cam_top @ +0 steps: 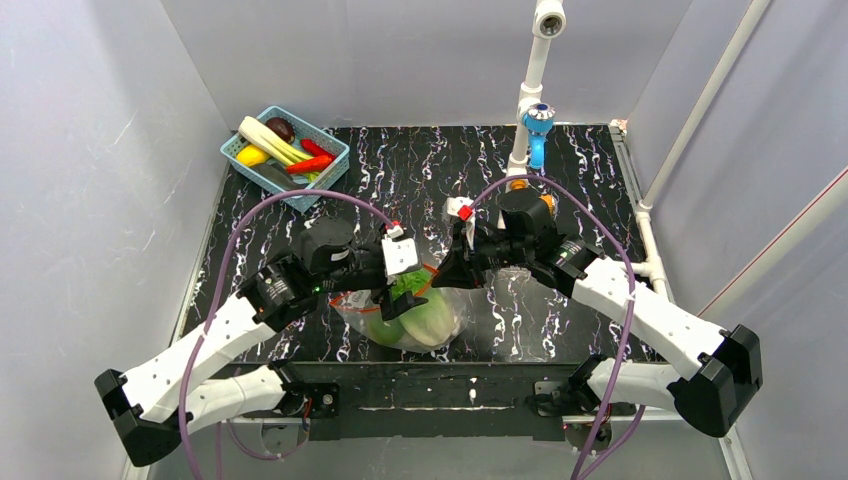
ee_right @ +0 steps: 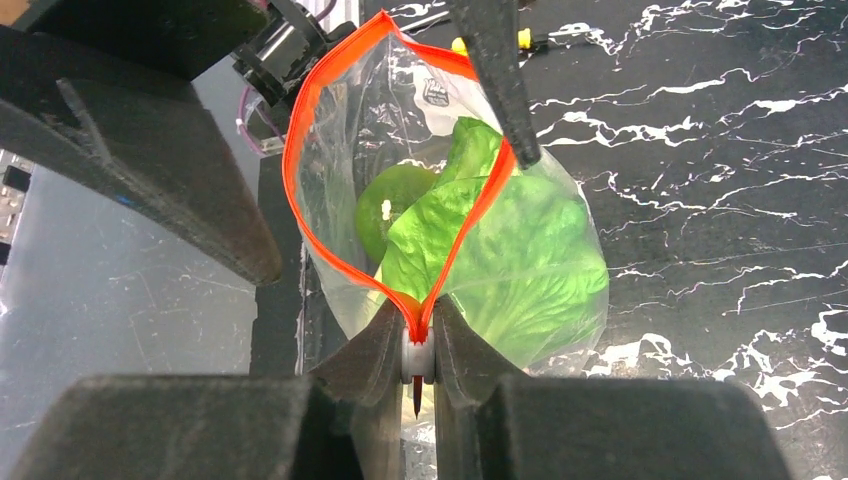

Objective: Place the food in the zip-top bag and seal the zipper
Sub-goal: Zip the zipper food storage bag at the center of the board.

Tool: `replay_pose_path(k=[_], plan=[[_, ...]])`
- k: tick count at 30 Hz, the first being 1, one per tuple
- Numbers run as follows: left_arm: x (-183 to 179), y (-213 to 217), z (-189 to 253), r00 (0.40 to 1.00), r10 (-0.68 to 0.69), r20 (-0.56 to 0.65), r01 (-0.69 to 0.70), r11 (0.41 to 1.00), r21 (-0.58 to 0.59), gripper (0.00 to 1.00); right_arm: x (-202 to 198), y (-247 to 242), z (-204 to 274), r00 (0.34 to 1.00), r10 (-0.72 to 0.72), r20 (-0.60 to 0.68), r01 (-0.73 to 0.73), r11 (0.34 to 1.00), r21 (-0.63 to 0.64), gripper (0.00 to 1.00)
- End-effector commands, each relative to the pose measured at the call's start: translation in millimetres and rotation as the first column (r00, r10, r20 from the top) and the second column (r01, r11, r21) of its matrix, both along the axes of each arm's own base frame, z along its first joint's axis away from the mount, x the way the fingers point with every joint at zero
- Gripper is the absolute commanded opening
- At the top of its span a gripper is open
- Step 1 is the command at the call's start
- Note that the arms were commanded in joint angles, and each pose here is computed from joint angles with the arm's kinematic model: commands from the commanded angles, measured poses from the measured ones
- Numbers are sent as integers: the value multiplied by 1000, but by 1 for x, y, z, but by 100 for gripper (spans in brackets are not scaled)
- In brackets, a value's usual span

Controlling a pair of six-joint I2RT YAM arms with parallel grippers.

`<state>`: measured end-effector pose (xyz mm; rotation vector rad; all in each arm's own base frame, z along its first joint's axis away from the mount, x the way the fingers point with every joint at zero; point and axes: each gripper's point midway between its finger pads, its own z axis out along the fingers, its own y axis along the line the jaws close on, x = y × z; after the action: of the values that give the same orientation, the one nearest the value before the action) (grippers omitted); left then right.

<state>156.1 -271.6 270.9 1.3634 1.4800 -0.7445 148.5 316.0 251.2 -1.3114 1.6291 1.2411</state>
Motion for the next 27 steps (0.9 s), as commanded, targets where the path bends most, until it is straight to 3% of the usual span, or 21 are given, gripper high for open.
replay_pose_path(k=[1,8,11,14,18,20,23,27], plan=[[1,-3,3,991,-75,109,73,997,23,96,-6,4,39,995,57,80,-64,994,85,1],[4,-10,-11,992,-129,6,128,992,19,96,-12,2,43,993,81,88,-88,992,90,1],[6,-9,-12,990,-139,-38,140,990,13,88,-11,1,41,993,76,90,-83,993,84,1],[8,-3,-14,990,-121,-78,121,993,-5,66,-11,-1,40,993,65,95,-73,994,79,1],[7,4,-23,991,-84,-102,83,996,-11,29,-8,-1,43,993,50,108,-59,995,86,2],[4,6,-25,990,-77,-115,75,997,-17,13,-8,0,44,993,46,104,-56,994,91,12],[3,6,-22,992,-61,-108,56,997,-53,0,-6,0,45,994,20,104,-31,994,109,39],[2,9,-23,994,-30,-108,21,996,-87,0,1,-2,45,991,-80,112,57,979,195,64]])
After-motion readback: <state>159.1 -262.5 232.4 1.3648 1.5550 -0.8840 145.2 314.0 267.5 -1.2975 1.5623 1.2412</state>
